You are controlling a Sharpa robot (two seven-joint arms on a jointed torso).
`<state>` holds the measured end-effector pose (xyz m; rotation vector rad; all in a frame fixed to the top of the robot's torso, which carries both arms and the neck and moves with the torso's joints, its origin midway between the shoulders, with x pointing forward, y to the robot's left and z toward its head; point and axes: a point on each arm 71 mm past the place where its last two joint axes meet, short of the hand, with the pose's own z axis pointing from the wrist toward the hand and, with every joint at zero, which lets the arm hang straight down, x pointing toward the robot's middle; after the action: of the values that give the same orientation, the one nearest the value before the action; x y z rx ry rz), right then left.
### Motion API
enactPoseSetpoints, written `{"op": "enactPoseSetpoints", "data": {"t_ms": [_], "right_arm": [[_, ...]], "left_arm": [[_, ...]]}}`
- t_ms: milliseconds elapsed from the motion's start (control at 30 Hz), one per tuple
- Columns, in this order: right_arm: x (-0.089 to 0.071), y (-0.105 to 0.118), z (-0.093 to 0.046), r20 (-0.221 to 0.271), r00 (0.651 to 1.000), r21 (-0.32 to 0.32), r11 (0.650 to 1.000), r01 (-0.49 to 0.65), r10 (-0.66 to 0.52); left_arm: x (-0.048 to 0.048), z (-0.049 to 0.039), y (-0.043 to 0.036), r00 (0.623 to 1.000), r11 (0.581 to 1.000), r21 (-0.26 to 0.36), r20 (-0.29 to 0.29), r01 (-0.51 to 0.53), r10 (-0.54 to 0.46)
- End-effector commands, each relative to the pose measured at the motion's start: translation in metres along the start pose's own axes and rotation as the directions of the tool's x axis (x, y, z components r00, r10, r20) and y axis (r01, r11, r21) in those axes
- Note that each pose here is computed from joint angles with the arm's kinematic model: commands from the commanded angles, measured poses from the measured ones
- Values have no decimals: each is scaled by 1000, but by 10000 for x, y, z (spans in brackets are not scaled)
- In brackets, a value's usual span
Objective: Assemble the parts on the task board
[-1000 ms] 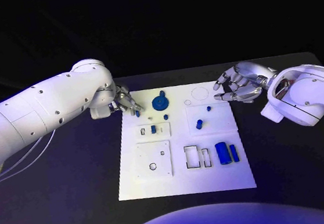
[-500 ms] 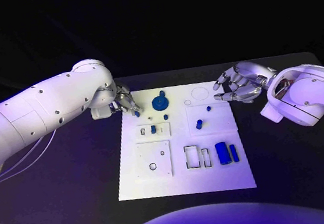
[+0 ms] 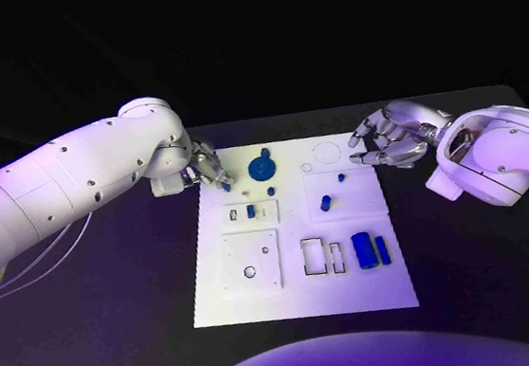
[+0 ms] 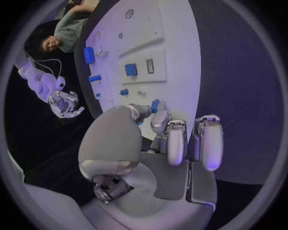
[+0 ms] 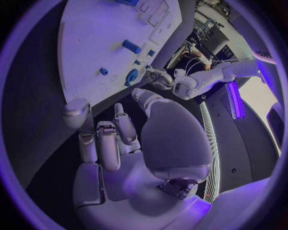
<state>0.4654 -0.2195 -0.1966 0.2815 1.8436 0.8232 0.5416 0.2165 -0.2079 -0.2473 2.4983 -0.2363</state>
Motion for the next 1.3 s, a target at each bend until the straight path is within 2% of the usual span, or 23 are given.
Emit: {"op": "enactPoseSetpoints", "data": {"t_ms": [33,267,533,733,1000,1300], "right_arm": [[7,8,-1,-3,1000,-10,1000,4,-4],[4,5,-4,-3,1000,-9,1000,4,-4],[-1,-3,-9,-2,1000,-6,1000,0,0],[-3,-8,-10,-2,1000,-5,1000,-1,1],[1,-14,-9,-3,1000,-4,1000,-1,1],[5,-28,-15,-3,1000,-1,1000,-2,2]], "left_arm": [[27,-22,-19,999,999,31,-11,33,-33],[86,-125,27,999,998,53,-1,44,-44],[211,-350,44,998,992,125,60,27,-34],[336,-443,48,996,984,176,90,5,-21],[463,-481,55,992,974,226,122,-21,-7],[611,-418,94,984,965,243,167,-101,61]]}}
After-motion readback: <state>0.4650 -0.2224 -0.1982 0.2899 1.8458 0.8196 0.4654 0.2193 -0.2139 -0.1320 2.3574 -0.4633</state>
